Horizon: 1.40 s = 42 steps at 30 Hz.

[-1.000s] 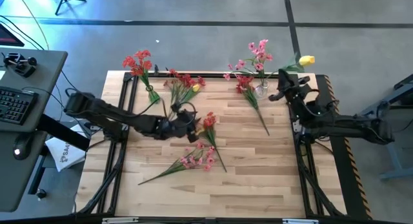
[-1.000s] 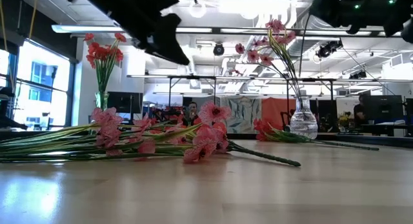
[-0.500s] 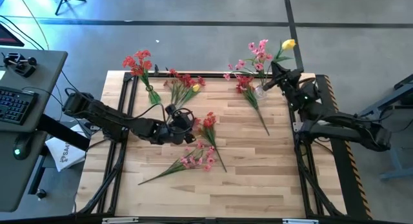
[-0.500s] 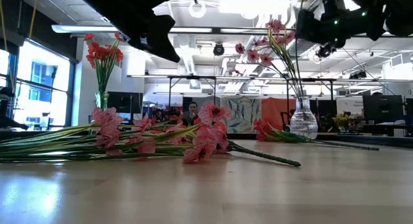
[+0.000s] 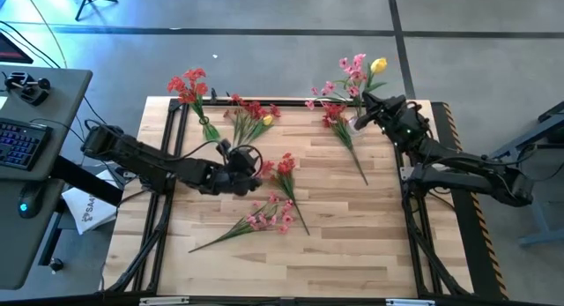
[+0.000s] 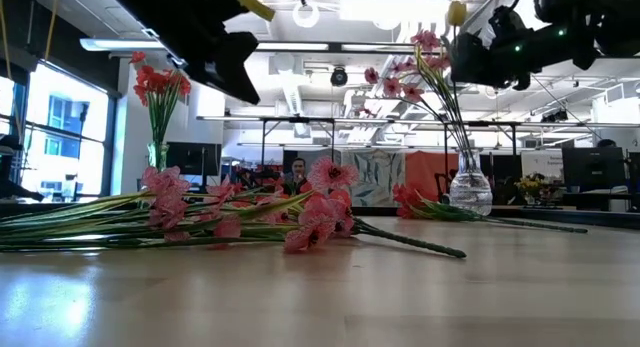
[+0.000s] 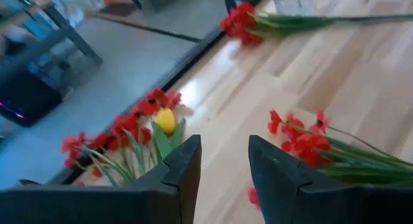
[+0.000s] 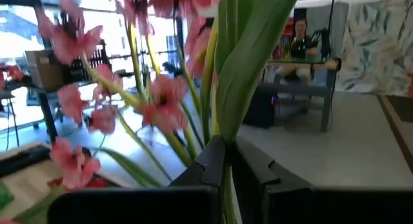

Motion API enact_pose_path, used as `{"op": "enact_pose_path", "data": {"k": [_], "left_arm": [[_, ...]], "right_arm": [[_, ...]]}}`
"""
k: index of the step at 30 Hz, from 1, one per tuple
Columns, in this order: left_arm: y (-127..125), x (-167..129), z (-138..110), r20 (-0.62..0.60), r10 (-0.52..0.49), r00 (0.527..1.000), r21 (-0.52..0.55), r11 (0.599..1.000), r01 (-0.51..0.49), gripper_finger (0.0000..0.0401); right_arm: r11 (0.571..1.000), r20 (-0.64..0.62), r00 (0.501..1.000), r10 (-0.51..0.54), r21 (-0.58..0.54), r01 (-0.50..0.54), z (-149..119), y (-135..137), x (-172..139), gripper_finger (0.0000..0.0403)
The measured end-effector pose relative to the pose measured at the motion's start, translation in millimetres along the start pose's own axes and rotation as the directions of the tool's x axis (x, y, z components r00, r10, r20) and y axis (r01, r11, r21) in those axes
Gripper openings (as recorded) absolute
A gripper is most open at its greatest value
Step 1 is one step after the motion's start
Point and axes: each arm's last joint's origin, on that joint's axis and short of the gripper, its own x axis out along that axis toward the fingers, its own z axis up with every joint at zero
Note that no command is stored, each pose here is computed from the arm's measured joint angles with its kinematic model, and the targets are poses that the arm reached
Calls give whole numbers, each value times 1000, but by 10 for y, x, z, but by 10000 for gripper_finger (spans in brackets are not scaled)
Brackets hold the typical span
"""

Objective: Sort flowers into vase by color
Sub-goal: Put the bottom yellow tulip into the transparent vase

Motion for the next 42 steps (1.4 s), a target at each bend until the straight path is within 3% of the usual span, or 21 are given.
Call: {"op": "enact_pose_path", "data": {"k": [10, 13, 18, 23, 27, 35, 42], "left_arm": [[71, 118, 13, -29, 20, 999, 4, 1000, -20, 99], [65, 118, 10, -38, -3, 999, 5, 1000, 3, 99], [64, 117, 10, -39, -4, 999, 4, 1000, 4, 99], [60, 118, 8, -44, -18, 999, -5, 1000, 18, 99], [48, 116, 4, -60, -59, 997, -18, 998, 58, 99], [25, 111, -25, -114, -158, 981, -32, 987, 155, 99], [55, -48, -56, -222, -360, 906, 11, 928, 371, 99]], "right_arm": [[999, -71, 997, -24, -31, 22, -74, -11, -3, 18], [993, -130, 986, -102, -67, 93, -139, -36, -11, 42], [978, -165, 967, -194, -108, 177, -170, -77, -49, 114], [986, -165, 975, -151, -98, 136, -130, -86, -127, 182], [990, -207, 970, -125, -86, 110, -76, -83, -224, 210], [999, -339, 941, -27, -31, 17, 116, -22, -419, 215], [994, -371, 925, 85, -31, -103, 90, 90, -518, 215]]}}
